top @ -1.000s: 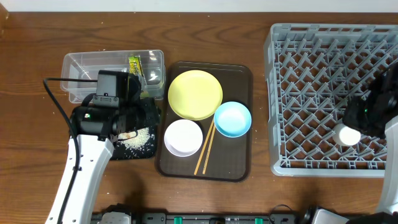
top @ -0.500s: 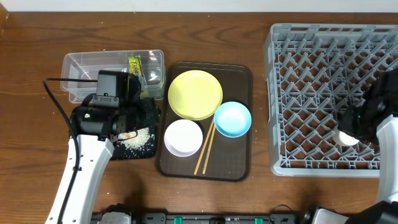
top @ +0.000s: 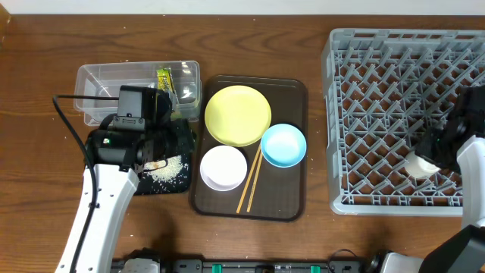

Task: Sort waste into correct bins and load items into the dishwasher rack
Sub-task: 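Reach the right gripper to the light blue bowl and grasp its rim, then carry the blue bowl to the rack's upper left and release, then reach the right gripper to the white bowl and grasp its rim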

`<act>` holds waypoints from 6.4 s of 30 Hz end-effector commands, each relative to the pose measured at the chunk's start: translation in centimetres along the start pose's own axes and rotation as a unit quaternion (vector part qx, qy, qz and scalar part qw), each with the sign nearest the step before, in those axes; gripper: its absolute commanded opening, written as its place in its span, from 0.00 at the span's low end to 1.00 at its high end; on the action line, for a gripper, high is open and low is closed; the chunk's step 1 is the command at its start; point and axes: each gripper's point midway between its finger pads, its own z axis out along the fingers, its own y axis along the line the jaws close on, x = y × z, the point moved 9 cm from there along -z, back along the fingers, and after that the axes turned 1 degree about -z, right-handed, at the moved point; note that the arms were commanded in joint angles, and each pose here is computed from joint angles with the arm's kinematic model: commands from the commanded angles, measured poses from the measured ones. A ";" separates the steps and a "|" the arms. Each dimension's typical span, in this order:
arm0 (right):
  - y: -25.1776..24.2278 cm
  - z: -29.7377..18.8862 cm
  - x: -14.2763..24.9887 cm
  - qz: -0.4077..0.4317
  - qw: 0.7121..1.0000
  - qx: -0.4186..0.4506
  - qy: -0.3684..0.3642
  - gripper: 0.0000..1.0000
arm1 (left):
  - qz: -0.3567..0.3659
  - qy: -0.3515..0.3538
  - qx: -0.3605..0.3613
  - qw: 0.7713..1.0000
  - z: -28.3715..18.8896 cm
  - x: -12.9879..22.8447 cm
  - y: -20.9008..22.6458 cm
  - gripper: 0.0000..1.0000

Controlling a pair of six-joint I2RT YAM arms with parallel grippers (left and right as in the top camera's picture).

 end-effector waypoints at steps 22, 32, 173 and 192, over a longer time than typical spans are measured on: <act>5.9 -10.2 0.7 -0.176 0.916 -0.334 -0.137 0.31 | -0.006 -0.002 -0.091 0.996 -0.5 0.5 1.6 0.51; 14.0 -11.3 4.5 -0.318 0.858 -0.390 -0.109 0.41 | -0.011 0.016 -0.104 0.994 0.3 1.3 2.4 0.55; 20.1 -8.9 -0.8 -0.290 0.887 -0.010 -0.360 0.44 | -0.037 0.024 -0.183 0.982 -0.1 2.1 3.8 0.56; 26.9 -10.0 13.3 -0.470 0.792 -0.378 -0.089 0.44 | -0.164 0.013 -0.249 0.954 -3.0 2.2 9.1 0.63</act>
